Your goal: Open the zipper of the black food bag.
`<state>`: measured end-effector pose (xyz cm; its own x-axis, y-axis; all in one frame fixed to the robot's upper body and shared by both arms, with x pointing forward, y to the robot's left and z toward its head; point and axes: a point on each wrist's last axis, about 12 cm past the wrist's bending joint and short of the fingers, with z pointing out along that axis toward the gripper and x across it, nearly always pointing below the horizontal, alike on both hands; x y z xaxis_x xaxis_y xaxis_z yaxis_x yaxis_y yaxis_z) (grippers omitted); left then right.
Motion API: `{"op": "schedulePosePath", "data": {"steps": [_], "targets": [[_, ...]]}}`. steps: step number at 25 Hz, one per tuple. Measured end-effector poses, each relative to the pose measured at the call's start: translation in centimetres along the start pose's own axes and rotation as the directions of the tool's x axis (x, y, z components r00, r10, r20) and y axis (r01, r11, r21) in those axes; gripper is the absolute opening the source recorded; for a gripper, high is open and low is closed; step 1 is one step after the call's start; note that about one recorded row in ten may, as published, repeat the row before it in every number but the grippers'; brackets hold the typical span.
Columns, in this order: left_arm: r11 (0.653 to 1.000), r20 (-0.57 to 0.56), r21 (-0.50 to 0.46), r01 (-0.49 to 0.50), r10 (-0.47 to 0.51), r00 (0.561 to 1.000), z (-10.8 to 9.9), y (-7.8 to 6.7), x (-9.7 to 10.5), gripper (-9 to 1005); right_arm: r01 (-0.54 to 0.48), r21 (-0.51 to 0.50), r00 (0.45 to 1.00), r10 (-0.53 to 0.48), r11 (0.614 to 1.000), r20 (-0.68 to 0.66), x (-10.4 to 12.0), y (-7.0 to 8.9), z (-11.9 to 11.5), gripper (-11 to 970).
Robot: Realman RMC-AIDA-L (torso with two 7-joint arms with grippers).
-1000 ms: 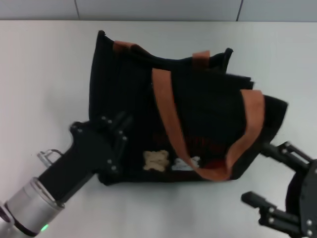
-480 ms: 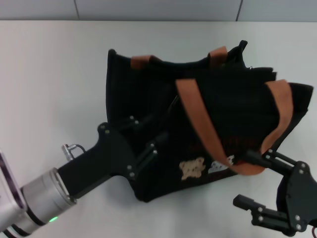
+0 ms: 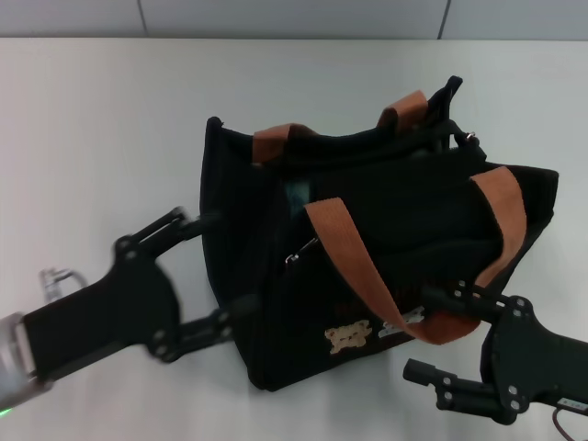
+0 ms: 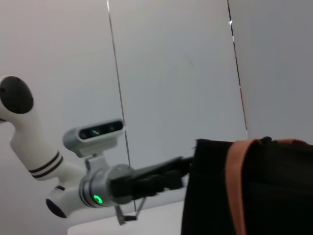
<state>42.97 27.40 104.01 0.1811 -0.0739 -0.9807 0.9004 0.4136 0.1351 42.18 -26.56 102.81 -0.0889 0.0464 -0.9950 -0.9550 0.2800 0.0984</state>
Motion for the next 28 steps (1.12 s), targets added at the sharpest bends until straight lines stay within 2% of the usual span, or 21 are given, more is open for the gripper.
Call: {"op": "schedulePosePath", "data": {"steps": [1, 4, 6, 7, 11, 16, 28], "targets": [[1.000, -0.010, 0.010, -0.002, 0.002, 1.000, -0.9, -0.1, -0.3, 758, -0.002, -0.004, 1.000, 0.002, 1.000, -0.007, -0.1, -0.3, 0.3, 780], [0.999, -0.026, 0.041, 0.007, -0.006, 1.000, -1.7, -0.4, -0.5, 778, -0.008, -0.021, 1.000, 0.008, 1.000, -0.016, -0.2, -0.6, 0.6, 782], [0.991, -0.063, 0.124, 0.055, -0.048, 0.997, -2.1, -0.9, -0.6, 791, -0.006, -0.049, 1.000, 0.004, 0.999, -0.029, -0.3, -0.8, 1.1, 783], [0.991, -0.063, 0.124, 0.055, -0.048, 0.997, -2.1, -0.9, -0.6, 798, -0.006, -0.049, 1.000, 0.004, 0.999, -0.029, -0.3, -0.8, 1.1, 784], [0.967, -0.119, 0.226, 0.118, -0.093, 0.989, -1.1, -1.0, -0.3, 824, -0.009, -0.094, 0.999, 0.004, 0.996, -0.049, -0.5, -1.2, 1.7, 786], [0.959, -0.147, 0.250, 0.136, -0.101, 0.984, -0.4, -0.7, 0.0, 824, -0.039, -0.146, 0.996, 0.027, 0.988, -0.083, -0.4, -1.0, 1.8, 789], [0.958, -0.138, 0.253, 0.132, -0.100, 0.985, -0.3, -0.6, -0.1, 824, -0.045, -0.131, 0.996, 0.035, 0.990, -0.077, -0.4, -1.1, 1.8, 813]]}}
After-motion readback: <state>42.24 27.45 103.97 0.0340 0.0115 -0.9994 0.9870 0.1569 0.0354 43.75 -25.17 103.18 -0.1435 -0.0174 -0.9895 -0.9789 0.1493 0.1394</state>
